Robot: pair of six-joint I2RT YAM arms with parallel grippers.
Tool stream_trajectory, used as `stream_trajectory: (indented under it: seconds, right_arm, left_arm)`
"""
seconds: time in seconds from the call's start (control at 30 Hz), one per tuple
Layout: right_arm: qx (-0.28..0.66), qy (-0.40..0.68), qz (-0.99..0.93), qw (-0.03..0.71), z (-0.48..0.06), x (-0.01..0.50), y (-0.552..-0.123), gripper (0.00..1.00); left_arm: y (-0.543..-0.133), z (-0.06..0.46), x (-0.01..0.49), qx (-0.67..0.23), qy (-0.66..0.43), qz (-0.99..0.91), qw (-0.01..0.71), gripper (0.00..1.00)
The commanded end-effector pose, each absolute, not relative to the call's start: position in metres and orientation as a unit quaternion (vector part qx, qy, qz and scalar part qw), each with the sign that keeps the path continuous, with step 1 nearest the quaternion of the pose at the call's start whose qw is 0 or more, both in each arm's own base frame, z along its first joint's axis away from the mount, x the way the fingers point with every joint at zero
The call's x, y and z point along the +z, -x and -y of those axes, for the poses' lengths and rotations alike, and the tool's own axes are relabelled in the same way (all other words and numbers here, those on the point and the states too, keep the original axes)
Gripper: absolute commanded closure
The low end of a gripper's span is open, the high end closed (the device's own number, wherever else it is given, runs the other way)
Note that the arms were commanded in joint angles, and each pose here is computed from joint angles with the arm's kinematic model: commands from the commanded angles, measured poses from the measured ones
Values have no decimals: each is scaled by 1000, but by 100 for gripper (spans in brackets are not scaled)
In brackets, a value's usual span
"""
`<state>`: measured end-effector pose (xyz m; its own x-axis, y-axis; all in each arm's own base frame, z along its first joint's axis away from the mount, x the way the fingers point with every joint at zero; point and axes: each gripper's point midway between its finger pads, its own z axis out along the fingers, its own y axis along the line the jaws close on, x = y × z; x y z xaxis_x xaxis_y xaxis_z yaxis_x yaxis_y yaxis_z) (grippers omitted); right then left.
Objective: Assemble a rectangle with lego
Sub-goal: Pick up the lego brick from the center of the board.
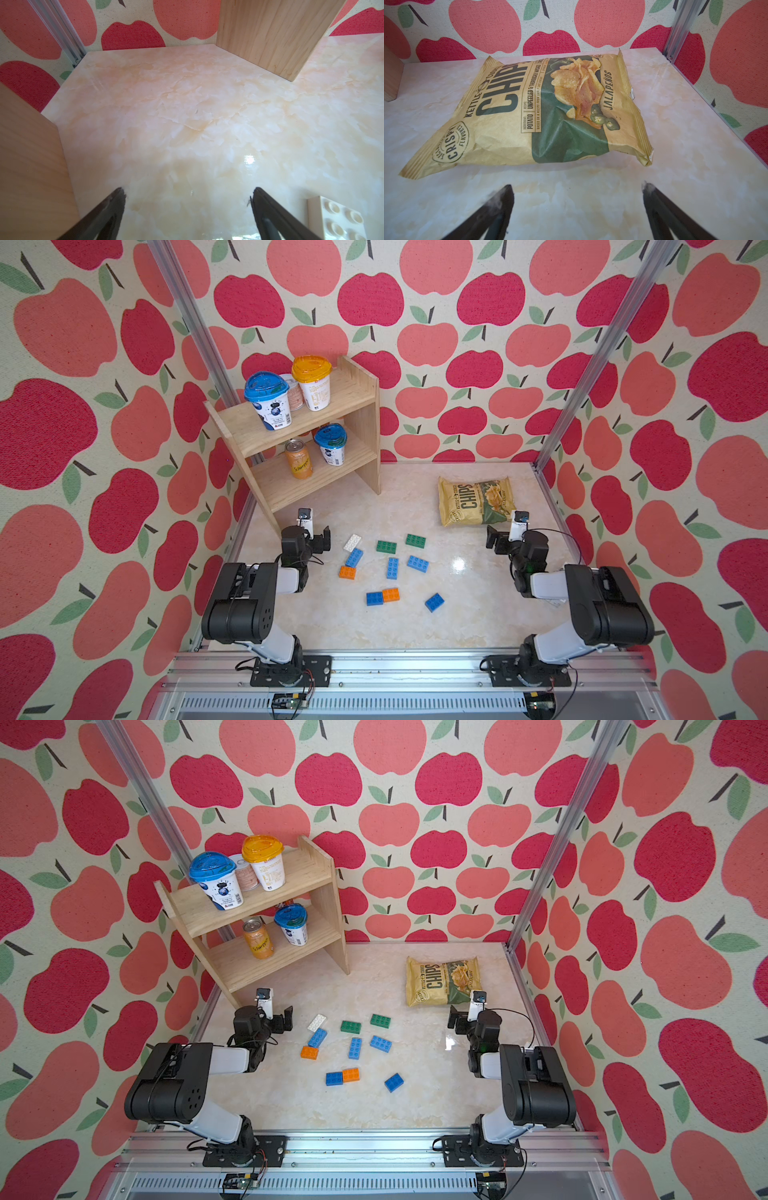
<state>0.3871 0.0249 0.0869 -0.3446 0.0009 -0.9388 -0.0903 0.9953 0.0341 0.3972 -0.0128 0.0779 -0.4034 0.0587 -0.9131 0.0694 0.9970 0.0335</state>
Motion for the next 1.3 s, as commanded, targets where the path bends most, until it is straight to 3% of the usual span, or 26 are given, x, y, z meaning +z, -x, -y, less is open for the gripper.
stream_trajectory:
  seconds: [0.0,0.77,0.97,1.27]
  right_arm:
    - [38,34,-813,579,-25,92,-391,0]
    - [17,12,-814,580,-17,98,-393,0]
    - [-29,-40,-847,529,5,107,-398,0]
    - [-105,-108,-847,510,14,124,-357,0]
  left_arm:
    - [-398,12,79,0,-38,-836,548,3]
    - [-398,10,94,-25,-33,-838,544,3]
    - [-393,8,112,-16,-29,-833,553,3]
    - [-381,15,144,7,-22,-816,577,3]
